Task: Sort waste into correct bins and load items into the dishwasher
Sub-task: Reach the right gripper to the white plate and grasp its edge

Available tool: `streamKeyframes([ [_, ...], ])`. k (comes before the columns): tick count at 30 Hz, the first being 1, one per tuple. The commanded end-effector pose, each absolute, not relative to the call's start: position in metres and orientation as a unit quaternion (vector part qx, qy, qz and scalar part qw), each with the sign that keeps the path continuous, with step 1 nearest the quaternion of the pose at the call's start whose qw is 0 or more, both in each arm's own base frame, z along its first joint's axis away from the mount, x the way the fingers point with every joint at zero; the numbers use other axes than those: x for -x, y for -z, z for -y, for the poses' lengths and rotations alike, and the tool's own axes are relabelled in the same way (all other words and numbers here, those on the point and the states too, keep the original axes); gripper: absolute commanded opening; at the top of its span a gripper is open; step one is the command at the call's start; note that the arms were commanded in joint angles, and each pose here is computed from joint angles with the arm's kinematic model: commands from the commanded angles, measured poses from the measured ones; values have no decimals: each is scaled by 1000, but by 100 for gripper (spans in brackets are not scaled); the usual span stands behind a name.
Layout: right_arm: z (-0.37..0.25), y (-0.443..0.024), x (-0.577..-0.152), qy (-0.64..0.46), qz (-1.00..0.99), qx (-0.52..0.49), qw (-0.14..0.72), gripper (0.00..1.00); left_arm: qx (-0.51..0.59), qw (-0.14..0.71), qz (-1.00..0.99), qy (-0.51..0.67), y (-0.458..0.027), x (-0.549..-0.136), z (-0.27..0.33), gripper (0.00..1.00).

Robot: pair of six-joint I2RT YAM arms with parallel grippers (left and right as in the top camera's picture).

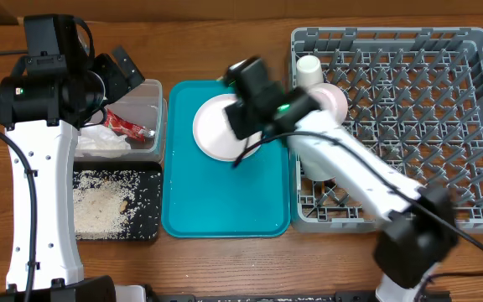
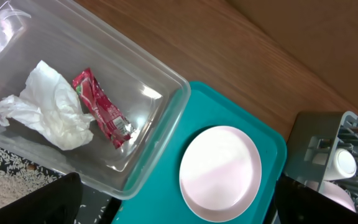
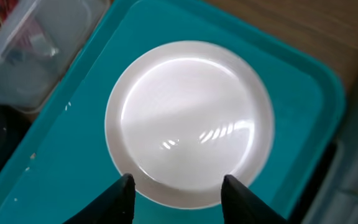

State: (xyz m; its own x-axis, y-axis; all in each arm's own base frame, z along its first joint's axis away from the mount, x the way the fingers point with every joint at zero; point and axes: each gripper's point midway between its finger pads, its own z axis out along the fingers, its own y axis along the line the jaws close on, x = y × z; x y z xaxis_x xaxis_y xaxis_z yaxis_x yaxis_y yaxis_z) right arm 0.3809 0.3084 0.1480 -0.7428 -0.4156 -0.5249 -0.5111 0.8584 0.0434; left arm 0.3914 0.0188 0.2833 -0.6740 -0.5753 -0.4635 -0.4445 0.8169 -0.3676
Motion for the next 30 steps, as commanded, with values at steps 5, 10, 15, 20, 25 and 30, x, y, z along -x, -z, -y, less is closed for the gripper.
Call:
streamKeyframes([
  [5,-358,-103,-366,-64,-899,352,254,42,272,306,-905,117,-296,-391,-18,100],
  [10,-389,-86,-350,-119,-888,376,235,39,272,306,-905,117,-296,-391,-18,100],
  [15,-393,-72,-354,-123,-887,375,240,36,272,306,-905,117,-296,-391,-18,100],
  [20,-396,-56,-358,-121,-888,375,237,30,272,306,-905,117,-296,-391,-18,100],
  [25,-395,-40,-357,-116,-891,377,225,30,272,306,-905,117,-296,-391,-18,100],
  [30,-393,-25,-355,-109,-895,378,211,30,272,306,-905,117,-296,-391,-18,100],
])
